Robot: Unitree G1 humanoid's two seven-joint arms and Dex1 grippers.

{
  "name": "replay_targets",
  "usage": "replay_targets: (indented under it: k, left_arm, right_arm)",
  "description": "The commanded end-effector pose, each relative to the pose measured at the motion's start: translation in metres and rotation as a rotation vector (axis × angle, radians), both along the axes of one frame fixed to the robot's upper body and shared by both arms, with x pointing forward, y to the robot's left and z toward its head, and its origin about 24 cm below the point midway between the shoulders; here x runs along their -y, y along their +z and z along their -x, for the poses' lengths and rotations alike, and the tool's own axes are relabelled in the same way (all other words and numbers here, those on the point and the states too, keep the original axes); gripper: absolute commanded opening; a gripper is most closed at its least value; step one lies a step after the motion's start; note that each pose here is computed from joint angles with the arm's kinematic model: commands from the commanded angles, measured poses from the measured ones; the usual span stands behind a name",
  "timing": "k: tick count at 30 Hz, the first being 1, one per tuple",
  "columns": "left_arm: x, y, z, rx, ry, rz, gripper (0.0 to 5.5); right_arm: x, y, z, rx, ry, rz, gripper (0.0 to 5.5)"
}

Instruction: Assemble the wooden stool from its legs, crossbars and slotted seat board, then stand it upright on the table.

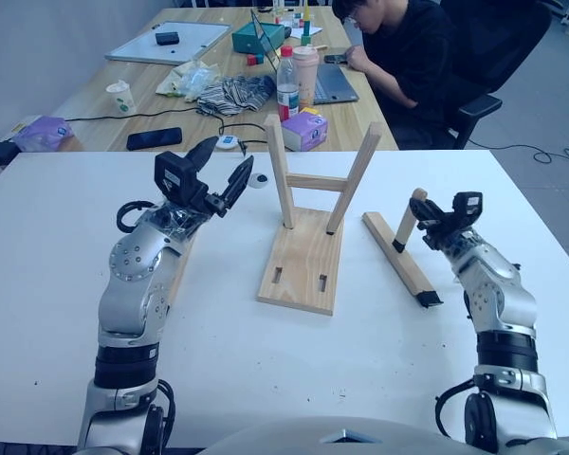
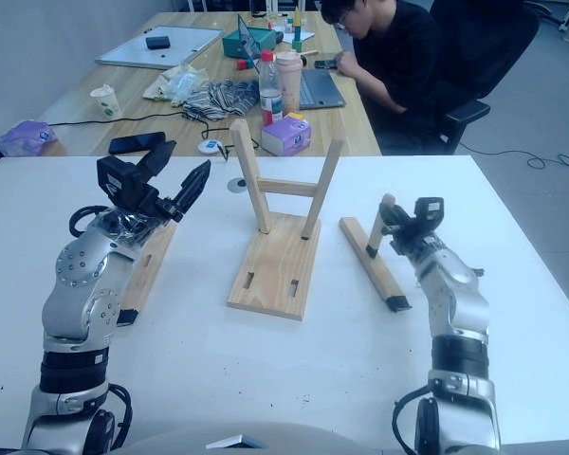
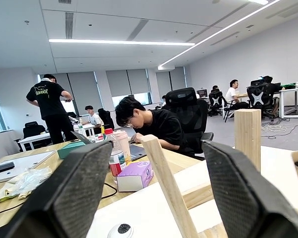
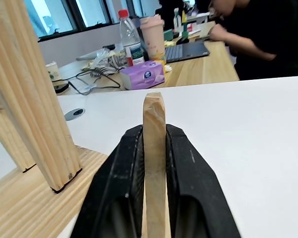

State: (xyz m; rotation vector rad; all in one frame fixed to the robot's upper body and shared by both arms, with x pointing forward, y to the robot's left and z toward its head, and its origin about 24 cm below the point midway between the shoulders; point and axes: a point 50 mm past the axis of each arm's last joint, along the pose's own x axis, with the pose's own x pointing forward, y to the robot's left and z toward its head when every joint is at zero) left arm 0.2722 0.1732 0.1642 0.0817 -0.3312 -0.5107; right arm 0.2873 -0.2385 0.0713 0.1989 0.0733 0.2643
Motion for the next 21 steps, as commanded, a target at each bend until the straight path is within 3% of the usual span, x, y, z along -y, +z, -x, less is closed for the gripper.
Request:
replay_targets:
  k: [1, 10, 17, 21]
  left_arm:
    - [-0.003, 0.003, -0.003, 0.002, 0.005, -0.006, 3.29]
    - [-0.004, 0.004, -0.003, 0.002, 0.005, -0.003, 3.29]
    - [-0.003, 0.006, -0.008, -0.001, -0.017, -0.008, 3.29]
    - [-0.003, 0.007, -0.01, 0.0, -0.03, -0.016, 3.29]
  right_arm:
    - [-0.006, -0.031, 0.025, -0.044, -0.008, -0.019, 0.41]
    - [-0.006, -0.057, 0.062, 0.014, 0.004, 0.017, 0.41]
    - [0.005, -0.108, 0.105, -0.088, -0.04, 0.078, 0.41]
    - [0.01, -0.117, 0.11, -0.134, 0.007, 0.121, 0.41]
